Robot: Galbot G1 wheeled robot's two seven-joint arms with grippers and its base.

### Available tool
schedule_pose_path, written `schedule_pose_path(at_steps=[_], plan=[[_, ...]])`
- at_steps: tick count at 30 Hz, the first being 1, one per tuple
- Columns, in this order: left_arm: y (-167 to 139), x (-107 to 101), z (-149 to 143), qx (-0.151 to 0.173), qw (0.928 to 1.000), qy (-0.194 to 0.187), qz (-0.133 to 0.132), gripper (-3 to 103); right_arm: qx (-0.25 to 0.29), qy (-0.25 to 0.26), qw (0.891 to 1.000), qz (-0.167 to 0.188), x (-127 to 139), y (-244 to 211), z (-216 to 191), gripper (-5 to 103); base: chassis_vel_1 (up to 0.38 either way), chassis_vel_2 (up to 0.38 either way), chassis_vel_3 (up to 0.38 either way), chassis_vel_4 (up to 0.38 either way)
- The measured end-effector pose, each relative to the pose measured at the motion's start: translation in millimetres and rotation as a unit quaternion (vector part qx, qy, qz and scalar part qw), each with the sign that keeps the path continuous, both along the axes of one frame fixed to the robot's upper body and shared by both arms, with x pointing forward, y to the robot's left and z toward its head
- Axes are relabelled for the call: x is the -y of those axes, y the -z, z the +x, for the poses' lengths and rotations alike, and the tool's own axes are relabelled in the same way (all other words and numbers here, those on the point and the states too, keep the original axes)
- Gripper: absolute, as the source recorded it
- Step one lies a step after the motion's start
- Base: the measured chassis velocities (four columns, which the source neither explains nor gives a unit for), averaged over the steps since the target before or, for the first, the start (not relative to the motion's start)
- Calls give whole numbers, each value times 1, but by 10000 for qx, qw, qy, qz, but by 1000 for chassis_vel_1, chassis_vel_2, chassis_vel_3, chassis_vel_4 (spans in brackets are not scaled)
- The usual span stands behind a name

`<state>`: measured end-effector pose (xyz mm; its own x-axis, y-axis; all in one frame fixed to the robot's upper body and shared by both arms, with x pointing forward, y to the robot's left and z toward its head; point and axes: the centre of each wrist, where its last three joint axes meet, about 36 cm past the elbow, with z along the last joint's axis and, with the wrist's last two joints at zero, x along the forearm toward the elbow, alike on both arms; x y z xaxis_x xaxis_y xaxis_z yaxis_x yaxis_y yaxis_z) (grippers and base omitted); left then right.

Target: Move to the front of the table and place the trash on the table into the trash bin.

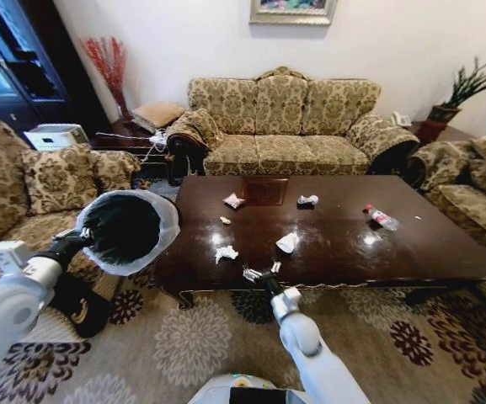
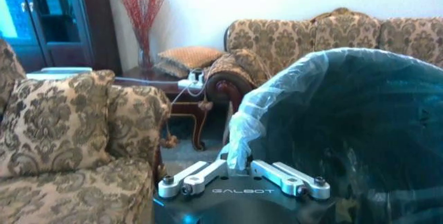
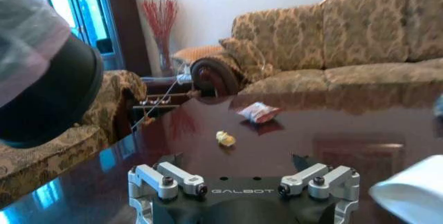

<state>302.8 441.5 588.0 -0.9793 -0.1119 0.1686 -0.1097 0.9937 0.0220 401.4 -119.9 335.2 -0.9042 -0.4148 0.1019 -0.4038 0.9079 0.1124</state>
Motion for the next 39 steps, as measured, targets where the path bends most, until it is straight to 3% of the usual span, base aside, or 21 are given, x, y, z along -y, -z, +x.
schedule_pose_path(at_steps=[7, 16, 19, 23, 25, 26, 28, 32, 34, 35, 39], plan=[[8, 0, 3, -131, 9999, 15, -20, 0, -237, -335, 9992, 32, -64, 20, 26, 100, 0, 0, 0, 0], [9, 3, 4, -145, 9999, 88, -25, 0, -420, -110, 9991, -3, -114, 36, 54, 100, 0, 0, 0, 0], [9, 3, 4, -153, 9998, 103, -23, 0, -433, -117, 9990, -29, -120, 36, 62, 102, 0, 0, 0, 0], [5, 5, 4, -117, 9998, 140, 14, 0, -587, -59, 9979, -256, -119, 38, 68, 90, 0, 0, 0, 0], [3, 6, 3, -104, 9998, 154, 24, 0, -629, -14, 9976, -299, -118, 38, 68, 90, 0, 0, 0, 0], [2, 6, 3, -93, 9998, 170, 28, 0, -680, 30, 9971, -337, -117, 40, 66, 79, 0, 0, 0, 0], [2, 6, 3, -90, 9998, 174, 27, 0, -718, 45, 9968, -350, -116, 40, 64, 79, 0, 0, 0, 0], [3, 8, 4, -85, 9998, 195, 9, 0, -902, -20, 9956, -252, -116, 40, 56, 57, 0, 0, 0, 0], [2, 8, 4, -82, 9998, 200, 6, 0, -909, -30, 9956, -241, -115, 40, 55, 57, 0, 0, 0, 0], [2, 9, 4, -68, 9998, 205, 1, 0, -919, -35, 9955, -237, -112, 40, 53, 46, 0, 0, 0, 0], [1, 11, 5, -48, 9997, 227, 4, 0, -952, -29, 9952, -239, -106, 38, 52, 35, 0, 0, 0, 0]])
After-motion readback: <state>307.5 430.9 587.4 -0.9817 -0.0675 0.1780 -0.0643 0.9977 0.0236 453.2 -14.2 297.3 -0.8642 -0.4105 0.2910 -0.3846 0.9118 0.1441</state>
